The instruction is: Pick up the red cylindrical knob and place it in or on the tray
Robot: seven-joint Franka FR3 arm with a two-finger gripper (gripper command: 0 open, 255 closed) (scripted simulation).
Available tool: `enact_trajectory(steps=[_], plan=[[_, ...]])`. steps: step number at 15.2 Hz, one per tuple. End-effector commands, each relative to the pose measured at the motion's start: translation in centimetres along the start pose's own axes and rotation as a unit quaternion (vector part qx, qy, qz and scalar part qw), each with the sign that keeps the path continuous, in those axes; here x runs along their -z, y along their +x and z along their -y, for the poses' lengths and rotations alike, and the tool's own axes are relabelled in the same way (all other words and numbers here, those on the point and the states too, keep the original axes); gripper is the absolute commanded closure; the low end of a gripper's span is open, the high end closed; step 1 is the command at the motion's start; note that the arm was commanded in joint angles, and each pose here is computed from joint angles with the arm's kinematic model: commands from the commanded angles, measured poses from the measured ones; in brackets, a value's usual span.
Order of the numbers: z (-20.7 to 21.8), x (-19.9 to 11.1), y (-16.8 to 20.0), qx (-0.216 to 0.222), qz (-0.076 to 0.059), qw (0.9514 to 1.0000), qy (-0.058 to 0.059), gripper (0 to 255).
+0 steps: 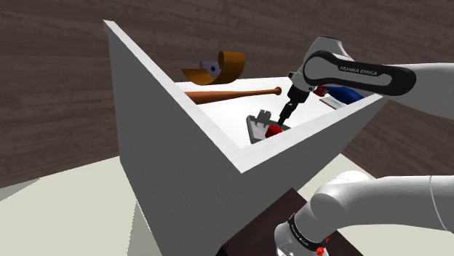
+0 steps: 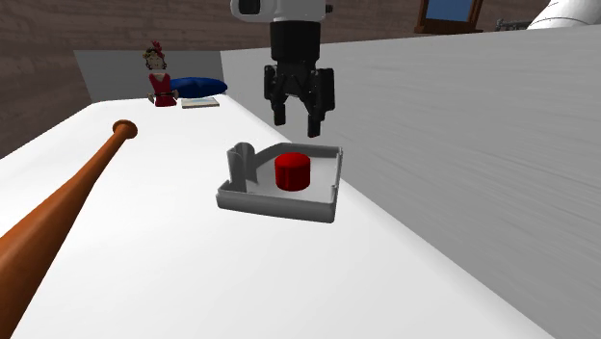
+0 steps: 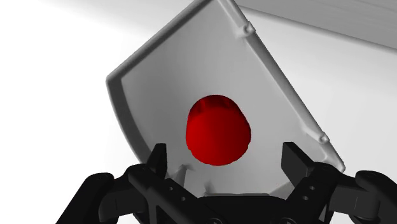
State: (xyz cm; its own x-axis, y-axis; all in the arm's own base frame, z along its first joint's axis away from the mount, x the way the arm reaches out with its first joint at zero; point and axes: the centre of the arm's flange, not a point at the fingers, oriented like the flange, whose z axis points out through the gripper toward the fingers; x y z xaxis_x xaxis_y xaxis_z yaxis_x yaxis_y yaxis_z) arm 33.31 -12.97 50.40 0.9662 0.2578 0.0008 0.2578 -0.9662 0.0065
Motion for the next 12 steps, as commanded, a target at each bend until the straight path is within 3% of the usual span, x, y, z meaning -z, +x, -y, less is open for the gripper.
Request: enact_trajectory(steps=[1, 4, 12], plan=[[0.0, 1.3, 0.0, 0.000, 0.000, 1.0000, 0.000, 0], [0.0, 5.0, 0.0, 0.000, 0.000, 1.0000, 0.000, 0], [0.0, 5.0, 0.0, 0.000, 0.000, 1.0000, 0.000, 0]])
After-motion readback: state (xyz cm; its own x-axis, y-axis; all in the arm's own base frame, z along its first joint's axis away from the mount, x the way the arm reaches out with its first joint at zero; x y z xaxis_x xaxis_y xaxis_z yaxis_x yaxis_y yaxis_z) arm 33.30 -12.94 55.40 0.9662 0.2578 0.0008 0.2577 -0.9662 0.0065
